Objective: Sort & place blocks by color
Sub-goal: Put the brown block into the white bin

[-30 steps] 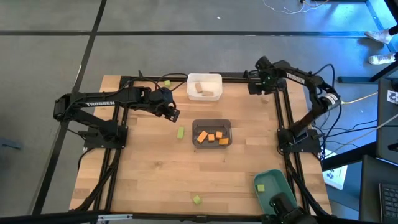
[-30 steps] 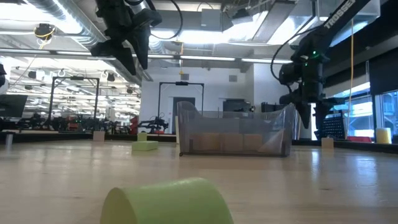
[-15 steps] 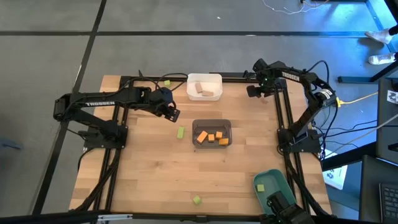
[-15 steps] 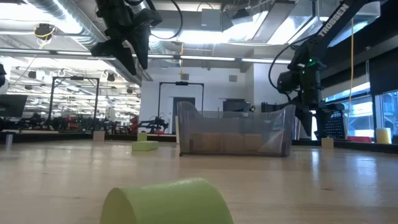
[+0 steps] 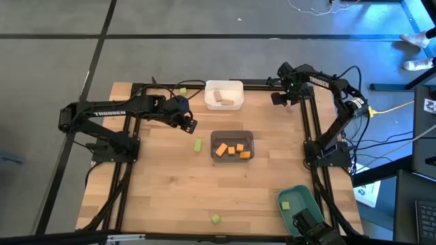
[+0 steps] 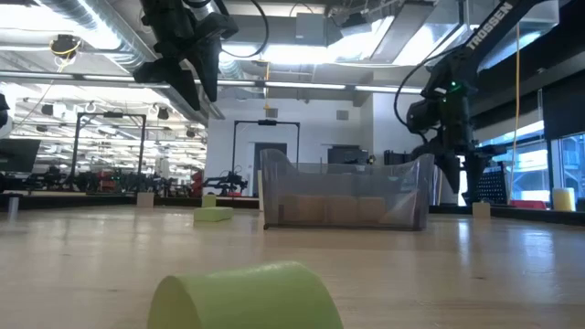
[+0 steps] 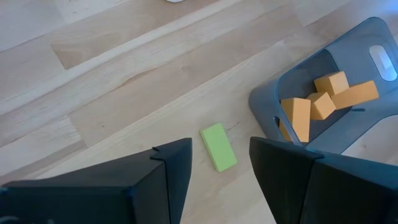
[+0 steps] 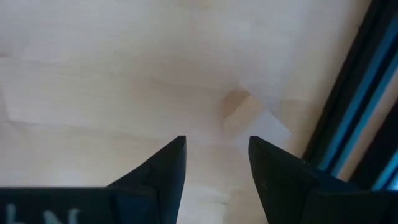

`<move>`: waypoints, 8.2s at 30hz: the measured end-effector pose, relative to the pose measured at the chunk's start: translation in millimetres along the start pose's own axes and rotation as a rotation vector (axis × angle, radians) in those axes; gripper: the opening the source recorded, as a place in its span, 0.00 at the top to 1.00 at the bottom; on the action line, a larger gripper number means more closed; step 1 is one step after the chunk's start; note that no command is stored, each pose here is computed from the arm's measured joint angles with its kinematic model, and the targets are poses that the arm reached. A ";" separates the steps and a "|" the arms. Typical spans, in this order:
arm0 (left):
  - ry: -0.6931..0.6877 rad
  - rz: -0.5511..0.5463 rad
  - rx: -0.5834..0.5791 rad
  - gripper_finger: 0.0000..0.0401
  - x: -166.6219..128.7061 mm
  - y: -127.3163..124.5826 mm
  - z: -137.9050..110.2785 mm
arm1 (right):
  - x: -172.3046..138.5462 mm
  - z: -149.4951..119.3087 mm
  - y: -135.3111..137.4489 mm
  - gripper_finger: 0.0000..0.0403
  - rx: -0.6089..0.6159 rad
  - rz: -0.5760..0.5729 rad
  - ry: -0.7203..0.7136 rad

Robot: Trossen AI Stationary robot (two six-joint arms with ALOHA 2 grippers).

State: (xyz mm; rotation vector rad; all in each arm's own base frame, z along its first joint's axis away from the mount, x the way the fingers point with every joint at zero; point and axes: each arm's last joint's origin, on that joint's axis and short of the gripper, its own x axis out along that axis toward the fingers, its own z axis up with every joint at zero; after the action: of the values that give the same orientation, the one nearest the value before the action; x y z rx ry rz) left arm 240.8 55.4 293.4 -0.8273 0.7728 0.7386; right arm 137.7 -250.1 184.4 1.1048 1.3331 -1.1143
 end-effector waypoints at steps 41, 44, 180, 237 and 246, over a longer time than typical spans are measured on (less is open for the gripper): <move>0.000 0.000 0.053 0.62 0.1 0.0 0.0 | 16.9 10.2 -0.8 0.57 0.050 0.022 0.019; 0.000 0.000 0.052 0.62 0.0 0.0 0.0 | 14.2 10.7 -0.7 0.57 0.044 0.021 0.023; 0.056 0.616 -0.919 0.38 107.4 220.4 99.4 | -153.3 -145.6 74.5 0.57 -1.083 0.447 -0.621; 0.266 0.483 -0.504 0.71 131.4 218.7 94.9 | -153.2 -145.6 74.6 0.57 -1.084 0.447 -0.620; 0.153 0.379 -0.403 0.71 101.2 199.5 105.6 | -153.2 -145.6 74.6 0.57 -1.083 0.447 -0.620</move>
State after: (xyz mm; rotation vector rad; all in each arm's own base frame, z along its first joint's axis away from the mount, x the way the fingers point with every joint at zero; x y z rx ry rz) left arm 162.7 265.0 187.7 -1.1241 0.9477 1.2050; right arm 197.4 -100.2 340.0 0.1761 0.8855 -0.2323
